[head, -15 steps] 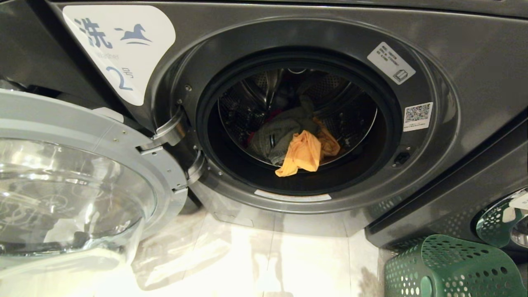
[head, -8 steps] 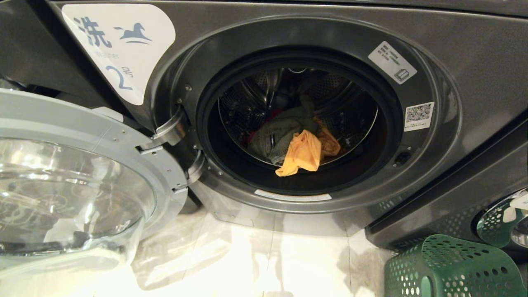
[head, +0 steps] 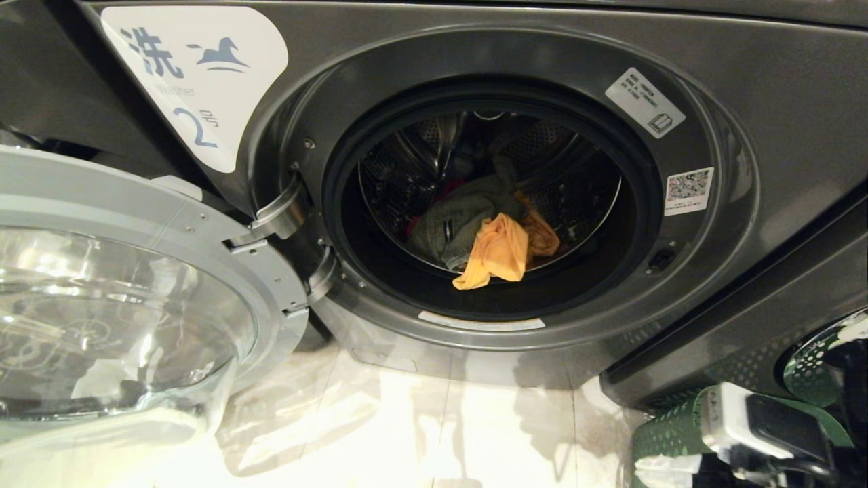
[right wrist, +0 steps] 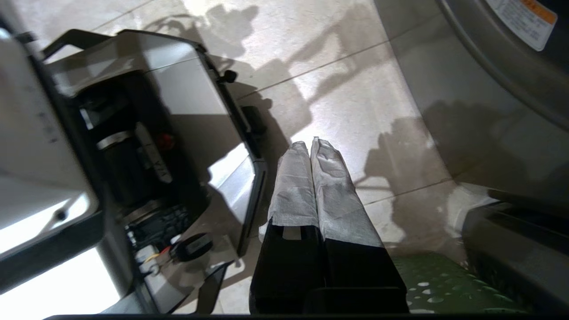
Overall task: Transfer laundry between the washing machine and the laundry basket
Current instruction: Pick a cloth and place it into the basket
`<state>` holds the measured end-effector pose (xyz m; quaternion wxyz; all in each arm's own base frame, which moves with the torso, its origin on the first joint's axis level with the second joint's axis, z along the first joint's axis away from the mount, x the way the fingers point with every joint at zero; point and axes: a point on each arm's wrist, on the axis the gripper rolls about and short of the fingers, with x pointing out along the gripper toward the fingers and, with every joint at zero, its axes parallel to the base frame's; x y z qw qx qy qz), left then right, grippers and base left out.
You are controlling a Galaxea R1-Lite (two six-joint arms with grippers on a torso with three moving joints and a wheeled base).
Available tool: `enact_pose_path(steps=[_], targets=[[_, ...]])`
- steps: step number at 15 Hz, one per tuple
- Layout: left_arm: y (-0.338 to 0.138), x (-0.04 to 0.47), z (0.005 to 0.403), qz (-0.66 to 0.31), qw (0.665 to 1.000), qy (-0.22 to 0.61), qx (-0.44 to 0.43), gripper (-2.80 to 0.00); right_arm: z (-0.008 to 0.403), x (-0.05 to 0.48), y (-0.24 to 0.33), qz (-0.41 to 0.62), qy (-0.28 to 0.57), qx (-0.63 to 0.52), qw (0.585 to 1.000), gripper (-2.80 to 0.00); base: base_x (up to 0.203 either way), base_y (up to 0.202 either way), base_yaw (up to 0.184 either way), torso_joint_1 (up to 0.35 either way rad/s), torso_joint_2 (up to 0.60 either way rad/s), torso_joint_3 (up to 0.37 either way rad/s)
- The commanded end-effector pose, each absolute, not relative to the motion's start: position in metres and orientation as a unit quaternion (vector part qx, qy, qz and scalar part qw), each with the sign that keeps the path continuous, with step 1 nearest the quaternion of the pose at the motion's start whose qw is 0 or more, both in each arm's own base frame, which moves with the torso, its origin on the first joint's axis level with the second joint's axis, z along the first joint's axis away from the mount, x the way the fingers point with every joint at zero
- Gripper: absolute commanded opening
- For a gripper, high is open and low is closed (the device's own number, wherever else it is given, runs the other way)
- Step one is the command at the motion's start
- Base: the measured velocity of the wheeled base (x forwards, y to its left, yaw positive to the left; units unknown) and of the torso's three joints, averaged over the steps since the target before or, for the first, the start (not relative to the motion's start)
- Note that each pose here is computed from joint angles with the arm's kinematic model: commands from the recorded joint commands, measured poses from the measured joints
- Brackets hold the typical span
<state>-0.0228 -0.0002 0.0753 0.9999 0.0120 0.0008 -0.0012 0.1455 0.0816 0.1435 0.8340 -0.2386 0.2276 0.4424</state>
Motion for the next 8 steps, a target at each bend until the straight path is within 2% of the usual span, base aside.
enact_pose_path(steps=[1,5,8], targets=[[0.000,-0.023,0.075,-0.001,1.000,0.001,0.012,-2.80,0.125,0.170,0.099,0.435,0.257,-0.248,0.827,-2.80,0.000,0.000,0.000,0.000,0.00,0.000],[0.000,-0.023,0.075,0.000,1.000,0.000,0.011,-2.80,0.123,0.200,0.134,0.376,0.239,-0.217,0.869,-2.80,0.000,0.000,0.000,0.000,0.00,0.000],[0.000,-0.023,0.075,0.000,1.000,0.000,0.011,-2.80,0.126,0.198,0.158,0.378,0.242,-0.186,0.874,-2.80,0.000,0.000,0.000,0.000,0.00,0.000]])
